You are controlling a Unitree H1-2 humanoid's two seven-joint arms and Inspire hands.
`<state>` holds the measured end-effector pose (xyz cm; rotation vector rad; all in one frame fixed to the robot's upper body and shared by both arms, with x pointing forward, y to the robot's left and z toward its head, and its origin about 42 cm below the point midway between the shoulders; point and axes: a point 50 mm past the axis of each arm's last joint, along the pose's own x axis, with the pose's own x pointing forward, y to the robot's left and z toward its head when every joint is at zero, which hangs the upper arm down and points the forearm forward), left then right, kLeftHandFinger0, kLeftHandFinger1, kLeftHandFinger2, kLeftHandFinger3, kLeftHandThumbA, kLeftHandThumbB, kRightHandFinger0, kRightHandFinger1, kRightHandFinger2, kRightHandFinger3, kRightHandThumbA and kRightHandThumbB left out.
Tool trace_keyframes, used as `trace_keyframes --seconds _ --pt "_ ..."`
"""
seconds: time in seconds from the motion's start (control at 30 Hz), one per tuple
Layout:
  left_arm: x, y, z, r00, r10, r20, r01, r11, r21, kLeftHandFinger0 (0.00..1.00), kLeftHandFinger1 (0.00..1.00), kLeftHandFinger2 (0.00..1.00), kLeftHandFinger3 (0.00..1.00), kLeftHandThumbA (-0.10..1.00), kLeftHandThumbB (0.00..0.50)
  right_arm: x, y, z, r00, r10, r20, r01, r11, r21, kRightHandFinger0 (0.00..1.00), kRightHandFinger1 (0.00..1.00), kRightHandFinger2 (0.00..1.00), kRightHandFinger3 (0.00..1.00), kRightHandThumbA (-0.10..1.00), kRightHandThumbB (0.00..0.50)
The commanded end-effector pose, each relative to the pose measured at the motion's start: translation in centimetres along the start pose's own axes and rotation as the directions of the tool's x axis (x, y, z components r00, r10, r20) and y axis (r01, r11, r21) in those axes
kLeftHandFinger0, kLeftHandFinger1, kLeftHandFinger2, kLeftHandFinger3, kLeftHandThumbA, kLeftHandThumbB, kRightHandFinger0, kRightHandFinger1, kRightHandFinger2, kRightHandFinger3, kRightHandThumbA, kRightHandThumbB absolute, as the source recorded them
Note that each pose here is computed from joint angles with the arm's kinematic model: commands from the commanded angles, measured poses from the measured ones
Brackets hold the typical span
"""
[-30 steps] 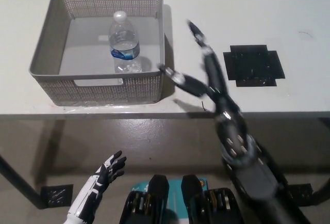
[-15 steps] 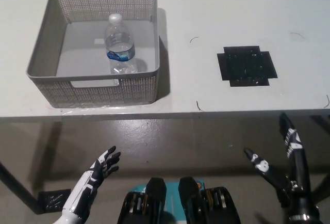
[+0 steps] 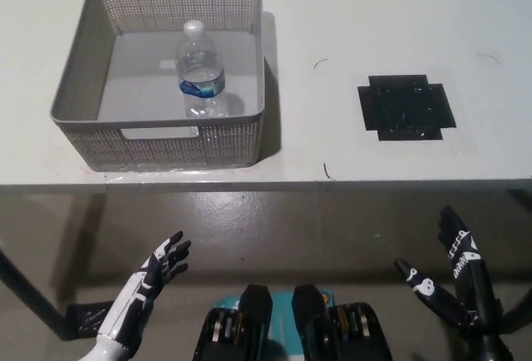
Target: Use the right hand to pick up a water botttle and place it into a container on the left side
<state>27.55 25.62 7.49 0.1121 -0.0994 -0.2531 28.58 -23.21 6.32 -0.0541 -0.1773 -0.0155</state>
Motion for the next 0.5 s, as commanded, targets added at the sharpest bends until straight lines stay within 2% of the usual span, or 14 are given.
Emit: trace_keyframes --seconds 0.0,0.07,0.23,0.47 --pt "0.2 0.9 0.5 0.999 0.029 0.035 -0.030 1.000 0.010 1.00 1.00 1.00 1.00 1.00 0.149 0.8 0.0 0.8 0.998 0.023 0.060 -0.026 0.998 0.051 1.00 1.00 1.00 1.00 1.00 0.388" --pt "0.4 1.0 0.7 0.998 0.040 0.040 -0.040 0.999 -0.009 1.00 1.00 1.00 1.00 1.00 0.148 1.3 -0.1 0.9 0.998 0.028 0.059 -0.031 0.998 0.054 1.00 1.00 1.00 1.00 1.00 0.417" --pt "0.4 1.0 0.7 0.998 0.038 0.040 -0.039 0.999 0.006 1.00 1.00 1.00 1.00 1.00 0.154 1.4 -0.3 0.7 0.998 0.024 0.056 -0.027 0.998 0.060 1.00 1.00 1.00 1.00 1.00 0.384" --pt "0.5 1.0 0.8 0.998 0.048 0.051 -0.048 0.999 0.002 1.00 1.00 1.00 1.00 1.00 0.162 2.1 -0.4 0.8 0.997 0.055 0.051 -0.058 0.997 0.048 1.00 1.00 1.00 1.00 1.00 0.390"
